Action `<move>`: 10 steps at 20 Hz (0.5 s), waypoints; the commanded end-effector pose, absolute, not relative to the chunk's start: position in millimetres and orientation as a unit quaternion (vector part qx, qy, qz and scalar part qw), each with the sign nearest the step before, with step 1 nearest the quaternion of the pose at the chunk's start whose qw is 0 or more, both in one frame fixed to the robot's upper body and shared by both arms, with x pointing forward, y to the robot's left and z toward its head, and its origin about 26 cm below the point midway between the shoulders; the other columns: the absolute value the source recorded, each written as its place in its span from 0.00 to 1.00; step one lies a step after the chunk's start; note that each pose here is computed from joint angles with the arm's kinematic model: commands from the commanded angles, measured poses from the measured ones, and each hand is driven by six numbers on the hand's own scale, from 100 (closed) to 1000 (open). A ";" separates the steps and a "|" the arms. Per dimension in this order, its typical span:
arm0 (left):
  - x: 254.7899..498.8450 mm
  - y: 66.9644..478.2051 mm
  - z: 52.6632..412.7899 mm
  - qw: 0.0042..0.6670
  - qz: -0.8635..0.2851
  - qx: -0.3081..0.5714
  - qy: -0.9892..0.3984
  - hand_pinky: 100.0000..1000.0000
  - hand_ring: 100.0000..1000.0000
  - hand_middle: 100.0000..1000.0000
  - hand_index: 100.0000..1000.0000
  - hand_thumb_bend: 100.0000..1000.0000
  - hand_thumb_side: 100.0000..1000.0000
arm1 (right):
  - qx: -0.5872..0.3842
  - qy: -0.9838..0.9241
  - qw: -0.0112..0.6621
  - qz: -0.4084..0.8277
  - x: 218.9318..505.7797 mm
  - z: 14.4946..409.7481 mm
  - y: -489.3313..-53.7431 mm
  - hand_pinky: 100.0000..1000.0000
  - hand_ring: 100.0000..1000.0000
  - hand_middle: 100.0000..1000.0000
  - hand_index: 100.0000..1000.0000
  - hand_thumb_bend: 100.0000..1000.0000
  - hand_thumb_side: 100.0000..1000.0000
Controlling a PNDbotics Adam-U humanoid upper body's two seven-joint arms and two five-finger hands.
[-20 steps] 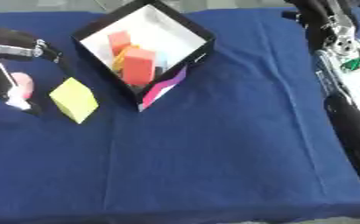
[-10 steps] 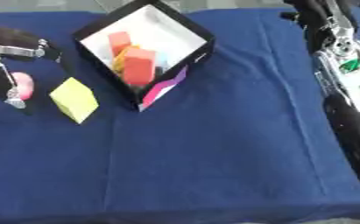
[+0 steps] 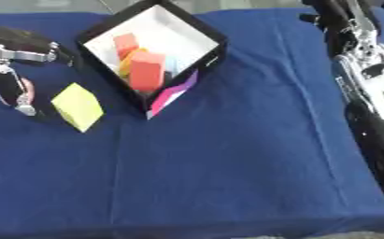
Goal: Pick up objects on the table and place them in the box.
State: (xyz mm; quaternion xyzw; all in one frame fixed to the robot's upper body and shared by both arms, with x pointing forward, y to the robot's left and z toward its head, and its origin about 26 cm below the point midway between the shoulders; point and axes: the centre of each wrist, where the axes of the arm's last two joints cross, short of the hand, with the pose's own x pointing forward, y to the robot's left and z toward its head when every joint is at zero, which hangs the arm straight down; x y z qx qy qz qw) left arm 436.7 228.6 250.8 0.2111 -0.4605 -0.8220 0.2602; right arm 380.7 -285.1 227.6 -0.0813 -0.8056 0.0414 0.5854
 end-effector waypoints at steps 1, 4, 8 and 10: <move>437.6 227.3 263.1 0.215 -0.858 0.201 -0.421 0.91 0.91 0.80 0.87 0.69 0.07 | -0.084 -0.814 0.573 0.045 379.7 238.0 -286.2 0.80 0.89 0.77 0.84 0.07 0.55; 439.0 225.4 261.8 0.214 -0.859 0.200 -0.421 0.91 0.91 0.80 0.87 0.69 0.07 | -0.084 -0.814 0.574 0.045 379.8 237.9 -286.2 0.80 0.89 0.77 0.84 0.07 0.55; 441.6 222.0 260.1 0.213 -0.860 0.200 -0.418 0.91 0.91 0.80 0.87 0.70 0.07 | -0.082 -0.814 0.573 0.046 380.0 238.0 -285.1 0.80 0.89 0.77 0.84 0.06 0.55; 443.2 220.9 258.5 0.213 -0.860 0.202 -0.418 0.91 0.91 0.80 0.87 0.71 0.07 | -0.082 -0.814 0.574 0.046 380.1 237.9 -284.7 0.80 0.89 0.77 0.84 0.06 0.55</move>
